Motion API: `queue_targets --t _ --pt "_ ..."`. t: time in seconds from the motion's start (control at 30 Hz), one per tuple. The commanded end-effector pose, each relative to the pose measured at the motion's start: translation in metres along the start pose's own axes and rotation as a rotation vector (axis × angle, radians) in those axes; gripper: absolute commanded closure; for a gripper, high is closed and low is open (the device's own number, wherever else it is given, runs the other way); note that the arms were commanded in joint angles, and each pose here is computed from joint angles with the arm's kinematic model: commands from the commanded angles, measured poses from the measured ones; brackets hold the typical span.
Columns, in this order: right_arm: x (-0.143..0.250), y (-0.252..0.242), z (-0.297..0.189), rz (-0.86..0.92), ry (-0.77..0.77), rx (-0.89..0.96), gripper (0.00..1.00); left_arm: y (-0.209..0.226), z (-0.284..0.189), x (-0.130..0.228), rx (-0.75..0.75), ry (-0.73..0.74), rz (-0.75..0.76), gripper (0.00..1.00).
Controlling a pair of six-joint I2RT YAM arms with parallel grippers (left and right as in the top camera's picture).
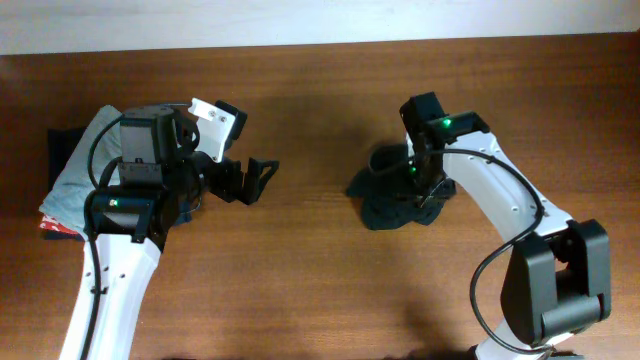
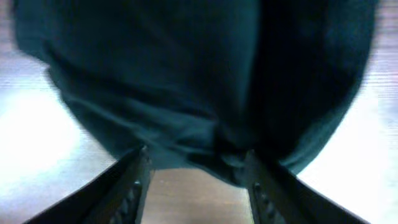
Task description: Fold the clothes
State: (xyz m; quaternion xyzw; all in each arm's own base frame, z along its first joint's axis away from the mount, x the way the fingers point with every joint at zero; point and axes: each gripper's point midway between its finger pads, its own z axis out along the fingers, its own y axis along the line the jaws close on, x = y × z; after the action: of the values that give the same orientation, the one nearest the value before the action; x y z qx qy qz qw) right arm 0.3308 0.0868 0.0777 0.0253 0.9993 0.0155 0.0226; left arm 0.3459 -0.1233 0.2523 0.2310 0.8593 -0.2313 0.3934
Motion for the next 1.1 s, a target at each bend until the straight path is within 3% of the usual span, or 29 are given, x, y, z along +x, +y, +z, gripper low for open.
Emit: queue_targets --t 0.0,0.3,0.43,0.53,0.67,0.7,0.8,0.83,0.9,0.97,1.07 --pt "-0.005 -0.013 -0.002 0.077 -0.031 0.058 0.46 -0.003 0.000 -0.006 0.018 -0.011 0.025 0.01" --pt "-0.006 -0.025 0.000 0.228 -0.051 0.124 0.48 -0.003 0.000 -0.006 0.018 -0.011 0.024 0.01" --pt "0.004 -0.027 0.010 0.245 -0.019 0.131 0.55 -0.003 0.000 -0.006 0.019 -0.011 0.023 0.01" --pt "0.013 -0.025 0.015 0.242 0.018 0.122 0.49 -0.003 0.000 -0.006 0.019 -0.011 0.024 0.01" --pt "0.012 -0.025 0.015 0.243 0.012 0.121 0.49 -0.003 0.000 -0.007 0.018 -0.014 0.026 0.01" --pt "0.010 -0.025 0.015 0.244 0.007 0.118 0.52 -0.003 0.000 -0.007 0.018 -0.015 0.026 0.01" --pt "0.006 -0.023 0.016 0.244 -0.011 0.111 0.76 -0.003 0.000 -0.007 0.018 -0.014 0.026 0.01" --pt "0.005 -0.023 0.015 0.244 -0.015 0.108 0.79 -0.003 0.000 -0.007 0.018 -0.014 0.026 0.01" --pt "0.006 -0.023 0.015 0.244 -0.011 0.109 0.78 -0.003 0.000 -0.007 0.018 -0.014 0.026 0.01" --pt "0.010 -0.024 0.014 0.243 0.004 0.112 0.59 -0.003 0.000 -0.007 0.018 -0.014 0.026 0.01" --pt "0.019 -0.026 0.009 0.241 0.027 0.122 0.46 -0.003 0.000 -0.007 0.018 -0.014 0.026 0.01"
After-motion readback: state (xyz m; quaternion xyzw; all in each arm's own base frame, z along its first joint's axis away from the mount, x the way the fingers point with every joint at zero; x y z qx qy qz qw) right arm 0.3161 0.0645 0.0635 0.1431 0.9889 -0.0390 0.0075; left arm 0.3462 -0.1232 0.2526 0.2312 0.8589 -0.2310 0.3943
